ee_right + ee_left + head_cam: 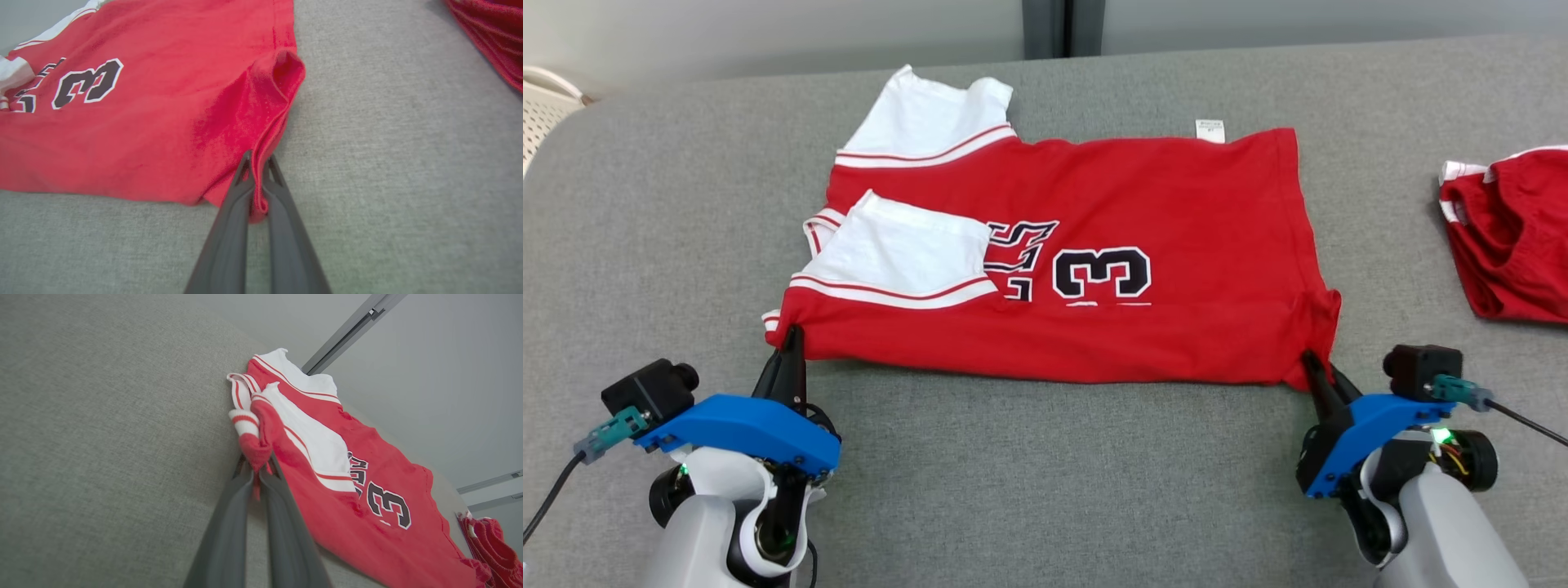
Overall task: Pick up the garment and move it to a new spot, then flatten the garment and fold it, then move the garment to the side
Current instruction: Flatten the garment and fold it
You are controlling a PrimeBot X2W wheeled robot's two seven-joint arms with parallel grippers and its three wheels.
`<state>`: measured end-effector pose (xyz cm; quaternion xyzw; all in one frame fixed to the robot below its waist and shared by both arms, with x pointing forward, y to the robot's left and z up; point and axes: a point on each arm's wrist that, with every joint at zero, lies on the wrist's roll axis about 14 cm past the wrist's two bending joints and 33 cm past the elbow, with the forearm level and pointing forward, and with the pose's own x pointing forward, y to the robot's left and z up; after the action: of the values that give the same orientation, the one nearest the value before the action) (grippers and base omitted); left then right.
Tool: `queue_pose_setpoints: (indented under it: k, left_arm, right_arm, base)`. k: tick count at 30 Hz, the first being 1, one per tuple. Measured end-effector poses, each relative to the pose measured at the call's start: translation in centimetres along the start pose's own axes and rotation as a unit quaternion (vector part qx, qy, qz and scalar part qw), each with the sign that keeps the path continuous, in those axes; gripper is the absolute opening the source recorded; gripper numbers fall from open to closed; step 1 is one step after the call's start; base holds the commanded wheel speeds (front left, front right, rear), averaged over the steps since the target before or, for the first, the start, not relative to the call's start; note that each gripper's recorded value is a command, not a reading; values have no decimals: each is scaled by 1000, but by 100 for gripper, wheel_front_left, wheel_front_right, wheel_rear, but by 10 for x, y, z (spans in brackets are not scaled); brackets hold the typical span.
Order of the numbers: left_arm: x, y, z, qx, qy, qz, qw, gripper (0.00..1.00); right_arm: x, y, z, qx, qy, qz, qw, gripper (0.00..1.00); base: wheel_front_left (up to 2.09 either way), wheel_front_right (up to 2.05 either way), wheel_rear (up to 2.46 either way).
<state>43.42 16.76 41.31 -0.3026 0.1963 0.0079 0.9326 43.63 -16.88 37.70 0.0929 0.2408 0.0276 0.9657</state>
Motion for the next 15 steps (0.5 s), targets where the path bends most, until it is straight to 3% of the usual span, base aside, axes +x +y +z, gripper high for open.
queue_pose_setpoints:
  k: [7, 15]
  left_arm:
    - [-28, -12, 8, 15, -18, -25, 999, 0]
    - [-81, 2, -35, -3, 34, 9, 999, 0]
  right_arm:
    - [-24, -4, 6, 48, -10, -3, 999, 0]
    - [-65, -14, -20, 48, 28, -15, 998, 0]
  base:
    - [0, 0, 0]
    - [0, 0, 0]
